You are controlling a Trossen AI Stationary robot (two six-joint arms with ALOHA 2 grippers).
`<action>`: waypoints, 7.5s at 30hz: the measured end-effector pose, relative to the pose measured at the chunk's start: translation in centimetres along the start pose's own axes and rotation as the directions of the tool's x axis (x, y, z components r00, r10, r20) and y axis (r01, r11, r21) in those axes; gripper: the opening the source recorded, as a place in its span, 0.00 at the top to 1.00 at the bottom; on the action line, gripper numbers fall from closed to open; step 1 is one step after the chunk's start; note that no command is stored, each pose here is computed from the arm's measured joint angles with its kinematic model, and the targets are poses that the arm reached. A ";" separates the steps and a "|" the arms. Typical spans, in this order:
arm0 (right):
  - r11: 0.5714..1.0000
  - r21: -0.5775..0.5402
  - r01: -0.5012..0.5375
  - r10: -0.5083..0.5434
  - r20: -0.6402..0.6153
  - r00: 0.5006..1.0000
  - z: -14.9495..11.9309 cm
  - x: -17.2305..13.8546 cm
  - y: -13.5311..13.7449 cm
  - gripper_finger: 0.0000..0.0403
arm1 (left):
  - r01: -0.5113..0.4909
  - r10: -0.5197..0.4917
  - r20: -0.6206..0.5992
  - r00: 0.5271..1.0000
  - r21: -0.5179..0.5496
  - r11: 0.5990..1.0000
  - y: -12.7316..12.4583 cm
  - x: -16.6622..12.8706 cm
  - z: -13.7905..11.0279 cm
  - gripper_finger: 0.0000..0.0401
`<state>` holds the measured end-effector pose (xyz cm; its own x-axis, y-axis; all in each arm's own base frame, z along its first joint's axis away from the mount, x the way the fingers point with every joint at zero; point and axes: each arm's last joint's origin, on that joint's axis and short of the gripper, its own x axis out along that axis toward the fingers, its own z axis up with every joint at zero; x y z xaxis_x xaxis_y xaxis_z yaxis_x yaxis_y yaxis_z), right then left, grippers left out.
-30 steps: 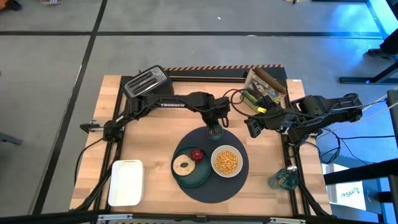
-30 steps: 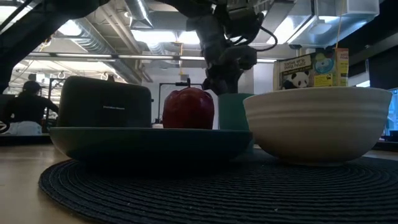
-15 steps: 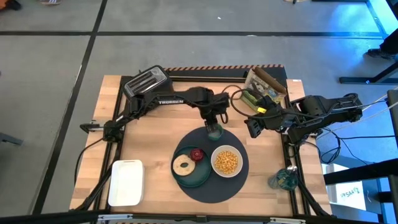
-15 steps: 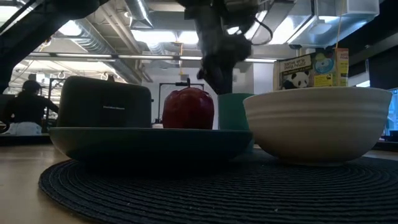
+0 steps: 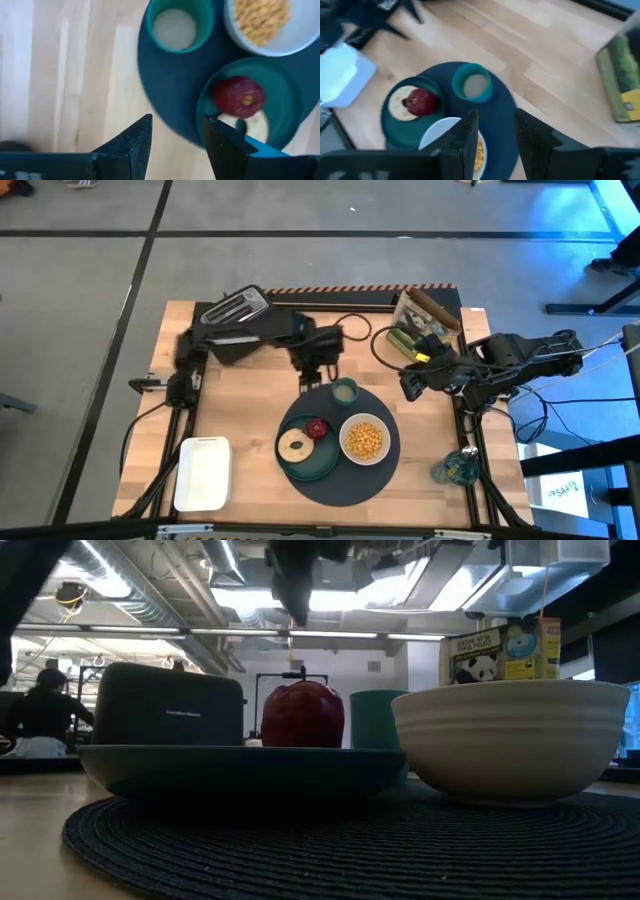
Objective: Arrange a breakfast setting
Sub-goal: Adjust the green plate, then adjust the white bowl
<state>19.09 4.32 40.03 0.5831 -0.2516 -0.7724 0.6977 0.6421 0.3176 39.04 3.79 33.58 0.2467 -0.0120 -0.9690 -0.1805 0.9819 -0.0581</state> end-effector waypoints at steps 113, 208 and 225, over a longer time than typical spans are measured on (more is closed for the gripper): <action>0.981 -0.181 0.074 -0.072 0.015 0.997 0.7 0.4 -0.9 0.71 | 0.156 -0.199 -0.030 0.980 -0.511 0.845 -5.1 13.0 -13.7 1.00; 0.977 -0.114 -0.183 0.127 -0.381 0.916 -13.2 17.0 -5.7 0.80 | 0.100 -0.076 0.067 0.995 -0.520 0.849 -1.5 14.1 -13.2 1.00; 0.984 -0.103 -0.143 0.088 -0.418 0.904 -12.8 16.2 -5.5 0.99 | 0.098 -0.074 0.068 0.995 -0.519 0.849 -1.5 14.1 -13.2 1.00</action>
<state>19.37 6.01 18.70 0.4145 0.1314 -0.9005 0.5603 0.7429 0.3663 30.21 -0.32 16.87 0.3234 -0.0716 -0.9436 -0.6234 0.7341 -0.2693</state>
